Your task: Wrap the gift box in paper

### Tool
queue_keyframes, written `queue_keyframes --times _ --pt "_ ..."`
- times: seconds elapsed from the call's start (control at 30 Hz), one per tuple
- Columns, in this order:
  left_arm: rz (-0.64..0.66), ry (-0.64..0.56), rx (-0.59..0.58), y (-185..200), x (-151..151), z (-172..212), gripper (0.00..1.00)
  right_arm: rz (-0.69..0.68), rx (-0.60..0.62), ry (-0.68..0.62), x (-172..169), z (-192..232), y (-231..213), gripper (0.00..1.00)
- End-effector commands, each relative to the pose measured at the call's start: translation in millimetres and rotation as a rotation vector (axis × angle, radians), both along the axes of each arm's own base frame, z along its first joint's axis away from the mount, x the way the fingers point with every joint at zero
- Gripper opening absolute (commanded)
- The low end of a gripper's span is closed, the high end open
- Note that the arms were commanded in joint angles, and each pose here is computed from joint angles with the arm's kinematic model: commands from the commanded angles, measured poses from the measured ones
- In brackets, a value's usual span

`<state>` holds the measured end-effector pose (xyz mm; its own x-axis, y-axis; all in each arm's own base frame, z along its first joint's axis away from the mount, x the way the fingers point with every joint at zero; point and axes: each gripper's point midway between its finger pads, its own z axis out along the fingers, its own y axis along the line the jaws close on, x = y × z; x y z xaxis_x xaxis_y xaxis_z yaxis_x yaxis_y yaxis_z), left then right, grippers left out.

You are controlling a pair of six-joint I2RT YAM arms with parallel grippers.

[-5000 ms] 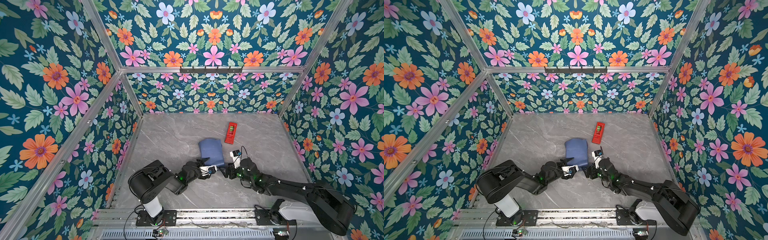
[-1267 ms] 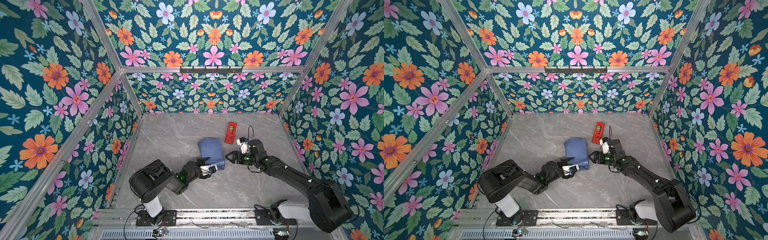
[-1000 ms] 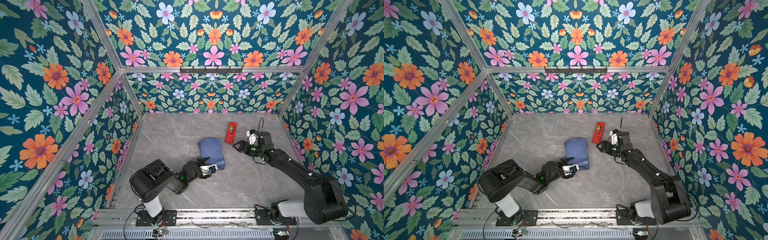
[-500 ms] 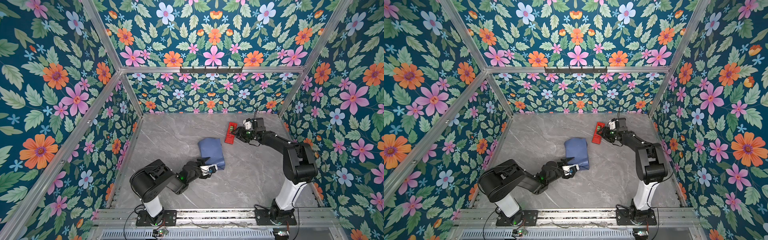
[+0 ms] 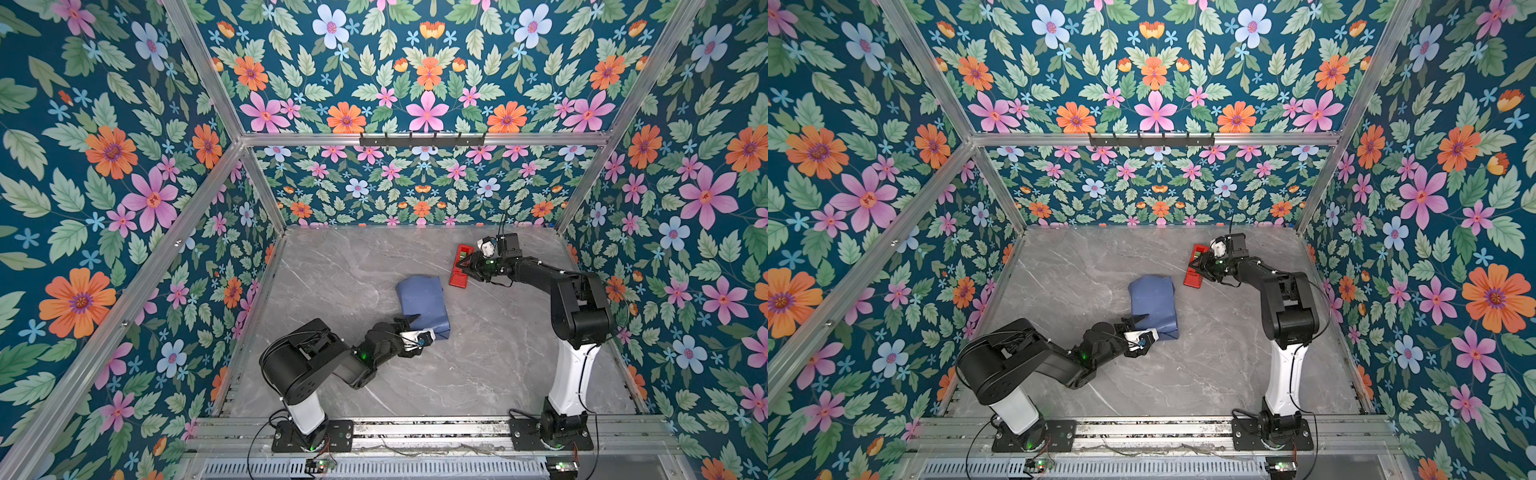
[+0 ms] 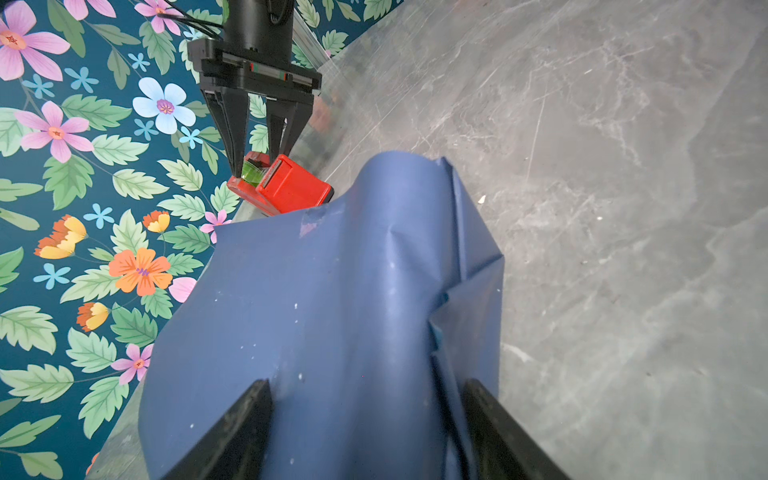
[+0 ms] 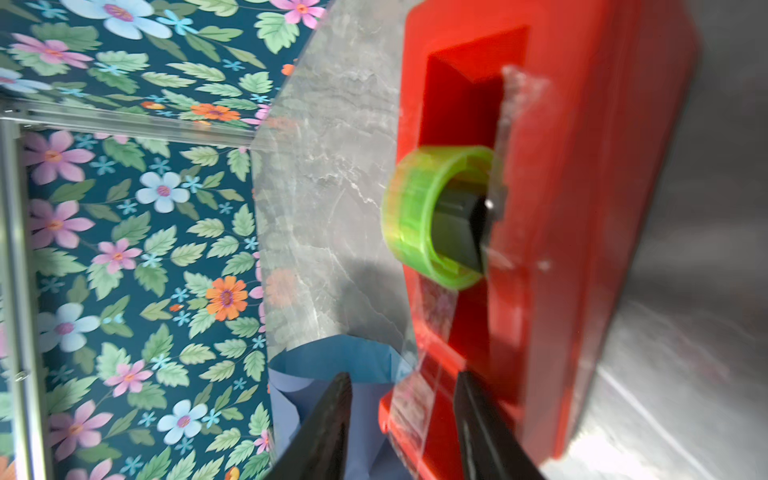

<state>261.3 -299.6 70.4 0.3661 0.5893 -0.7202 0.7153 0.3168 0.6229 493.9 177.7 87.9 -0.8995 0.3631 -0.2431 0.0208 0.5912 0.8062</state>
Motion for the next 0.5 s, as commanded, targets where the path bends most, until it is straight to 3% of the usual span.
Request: queue_keyframes --times 0.0,0.47 --pt "0.009 0.068 0.057 6.2 -4.2 -20.4 0.73 -0.017 0.018 0.06 -2.7 -11.9 1.5 0.37" --pt "0.006 0.067 0.056 5.8 -4.7 -19.4 0.73 -0.083 0.101 0.1 2.5 -17.6 2.6 0.17"
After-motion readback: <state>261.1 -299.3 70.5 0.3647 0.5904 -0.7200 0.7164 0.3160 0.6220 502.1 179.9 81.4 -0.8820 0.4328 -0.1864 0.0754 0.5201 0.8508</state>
